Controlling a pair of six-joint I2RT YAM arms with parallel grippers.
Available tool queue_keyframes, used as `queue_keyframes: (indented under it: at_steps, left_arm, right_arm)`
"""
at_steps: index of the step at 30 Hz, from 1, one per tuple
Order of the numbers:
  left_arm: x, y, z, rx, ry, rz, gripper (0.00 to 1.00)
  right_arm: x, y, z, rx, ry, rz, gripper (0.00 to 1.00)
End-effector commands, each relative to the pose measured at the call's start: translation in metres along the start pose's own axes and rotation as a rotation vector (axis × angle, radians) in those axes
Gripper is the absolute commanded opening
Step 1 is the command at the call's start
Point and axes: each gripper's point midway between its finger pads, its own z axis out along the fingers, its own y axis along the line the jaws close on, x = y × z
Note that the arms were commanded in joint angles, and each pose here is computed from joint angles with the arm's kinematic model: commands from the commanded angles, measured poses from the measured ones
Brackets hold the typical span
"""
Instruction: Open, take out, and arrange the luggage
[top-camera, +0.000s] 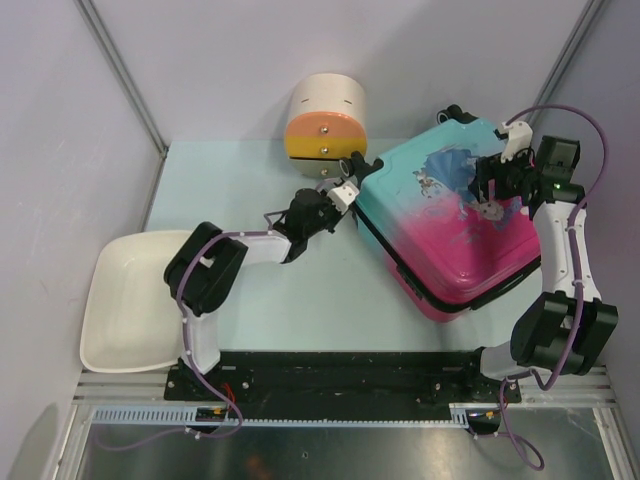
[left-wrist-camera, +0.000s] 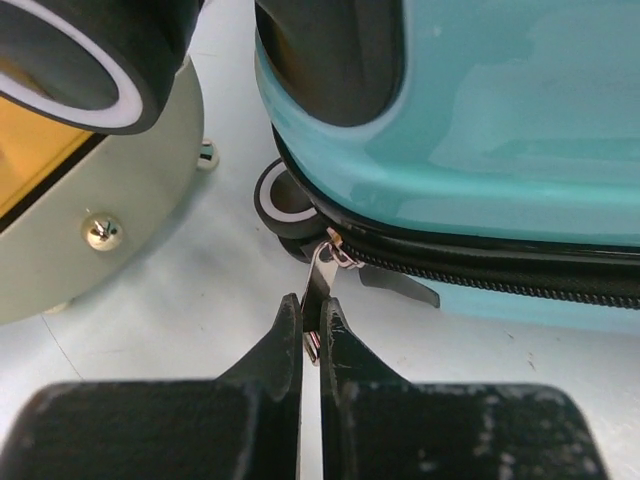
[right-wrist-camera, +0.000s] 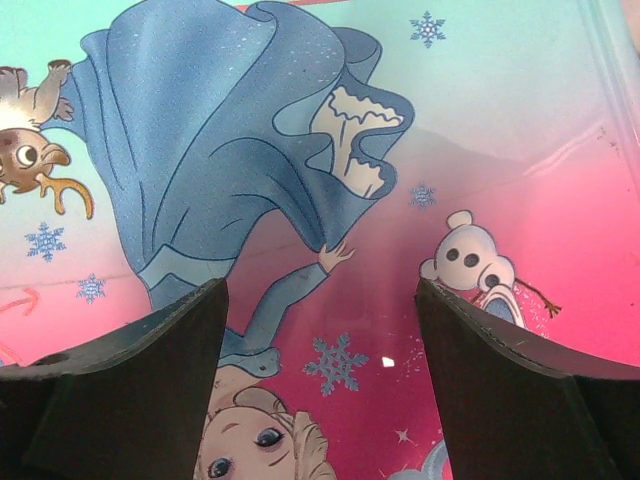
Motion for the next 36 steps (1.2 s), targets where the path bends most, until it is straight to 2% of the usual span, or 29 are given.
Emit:
queue_keyframes:
  at_steps: [1, 5, 7, 11, 13, 14, 17, 18, 20, 21, 28, 29, 30, 31, 36]
  left_arm:
    - [-0.064, 0.072, 0.003, -0.204, -0.231, 0.13, 0.0]
    - [-0.082, 0.073, 0.003, -0.208, -0.298, 0.203, 0.0]
    - [-0.086, 0.075, 0.002, -0.219, -0.313, 0.212, 0.0]
    - [-0.095, 0.067, -0.013, -0.189, -0.354, 0.254, 0.0]
    - [-0.096, 0.061, -0.019, -0.176, -0.378, 0.273, 0.0]
    - [-0.1, 0.059, -0.022, -0.174, -0.389, 0.28, 0.0]
    - [-0.101, 0.054, -0.024, -0.165, -0.402, 0.299, 0.0]
    - [-0.104, 0.053, -0.027, -0.167, -0.416, 0.308, 0.0]
    - [-0.107, 0.047, -0.029, -0.16, -0.434, 0.336, 0.0]
    - [-0.106, 0.044, -0.03, -0.157, -0.437, 0.347, 0.0]
    - [-0.099, 0.039, -0.029, -0.161, -0.44, 0.375, 0.0]
    - [-0.101, 0.041, -0.03, -0.169, -0.447, 0.38, 0.0]
    - [-0.101, 0.041, -0.03, -0.17, -0.449, 0.382, 0.0]
    - [-0.101, 0.04, -0.03, -0.172, -0.449, 0.39, 0.0]
    - [-0.099, 0.041, -0.03, -0.185, -0.464, 0.42, 0.0]
  right_arm:
    - [0.051, -0.004, 0.004, 0.007, 0.164, 0.056, 0.81]
    - [0.0, -0.022, 0.0, 0.078, -0.038, 0.104, 0.87]
    - [-0.019, -0.015, -0.004, 0.05, -0.108, 0.106, 0.89]
    - [-0.072, 0.037, -0.005, -0.116, -0.269, 0.108, 0.92]
    - [-0.088, 0.058, -0.003, -0.159, -0.307, 0.086, 0.93]
    - [-0.101, 0.085, 0.003, -0.209, -0.338, 0.046, 0.94]
    - [-0.125, 0.116, 0.019, -0.22, -0.376, -0.008, 0.96]
    - [-0.129, 0.143, 0.029, -0.257, -0.372, -0.029, 0.96]
    - [-0.142, 0.153, 0.05, -0.245, -0.362, -0.034, 0.96]
    - [-0.149, 0.173, 0.056, -0.273, -0.362, -0.056, 0.96]
    - [-0.17, 0.203, 0.133, -0.154, -0.213, -0.188, 0.96]
    - [-0.155, 0.206, 0.139, -0.159, -0.13, -0.187, 0.96]
    - [-0.164, 0.21, 0.15, -0.165, -0.125, -0.189, 0.96]
    - [-0.151, 0.217, 0.152, -0.192, -0.06, -0.19, 0.99]
    - [-0.134, 0.235, 0.166, -0.206, 0.02, -0.243, 1.0]
